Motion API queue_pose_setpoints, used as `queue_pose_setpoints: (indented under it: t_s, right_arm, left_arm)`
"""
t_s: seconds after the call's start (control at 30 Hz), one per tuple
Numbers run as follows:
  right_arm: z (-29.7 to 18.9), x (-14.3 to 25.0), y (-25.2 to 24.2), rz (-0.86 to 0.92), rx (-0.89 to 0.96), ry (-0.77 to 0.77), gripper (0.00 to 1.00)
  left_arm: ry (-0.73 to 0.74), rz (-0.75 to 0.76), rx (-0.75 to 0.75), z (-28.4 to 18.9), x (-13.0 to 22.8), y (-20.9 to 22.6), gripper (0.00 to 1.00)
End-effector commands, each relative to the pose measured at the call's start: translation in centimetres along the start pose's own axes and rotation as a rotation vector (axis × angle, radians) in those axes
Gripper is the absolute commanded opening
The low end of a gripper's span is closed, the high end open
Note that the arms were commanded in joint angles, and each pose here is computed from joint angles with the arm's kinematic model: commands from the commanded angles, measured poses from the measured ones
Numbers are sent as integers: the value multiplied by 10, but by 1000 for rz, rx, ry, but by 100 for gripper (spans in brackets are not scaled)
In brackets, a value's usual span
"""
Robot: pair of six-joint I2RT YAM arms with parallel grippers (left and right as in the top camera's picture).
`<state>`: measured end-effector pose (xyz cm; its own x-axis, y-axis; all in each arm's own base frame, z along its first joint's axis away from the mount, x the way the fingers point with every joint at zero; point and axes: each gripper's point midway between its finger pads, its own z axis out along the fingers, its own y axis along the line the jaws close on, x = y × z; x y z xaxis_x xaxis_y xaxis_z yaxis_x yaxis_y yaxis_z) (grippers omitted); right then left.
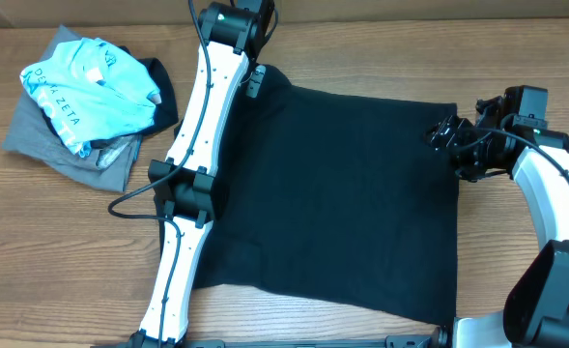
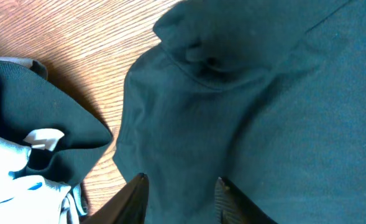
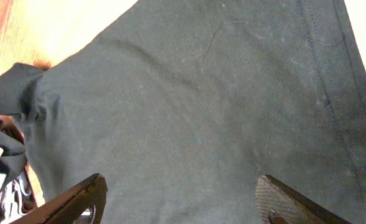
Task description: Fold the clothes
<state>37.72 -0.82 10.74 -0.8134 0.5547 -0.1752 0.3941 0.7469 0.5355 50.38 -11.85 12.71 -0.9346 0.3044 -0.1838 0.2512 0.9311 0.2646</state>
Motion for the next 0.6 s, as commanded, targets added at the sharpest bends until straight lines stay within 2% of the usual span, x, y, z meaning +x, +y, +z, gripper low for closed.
queue_pose_setpoints:
  t_s: [0.0,0.17,0.3,0.4,0.43,0.5,0.53,0.57]
  right_arm:
    - [-25,-28,26,-84,-28,-74,79]
    - [-75,-61,67,-173,-57,-170,82]
    - [-112,-90,86,-214,-27,-297,85]
    - [-121,-107,88,-232,-5,-374,85]
    - [-117,-114,85,-227,12,-390,85]
    - [-104,-124,76,-219,41,-395,85]
    - [-96,-129,72,-215,52,-392,85]
    - [-86,-133,67,-209,63,-384,85]
  left_arm:
    - [-140,-61,-2,-65,-8,20,42]
    - [-289,-97,-24,-140,-3,46,50]
    - [-361,-154,16,-174,6,68,68]
    - [-342,-203,107,-163,8,80,75]
    - [-317,-228,196,-147,6,84,77]
    - [-303,-248,324,-132,0,79,89]
    - [-301,-254,385,-126,-4,75,100]
    - [-303,-258,443,-120,-9,72,100]
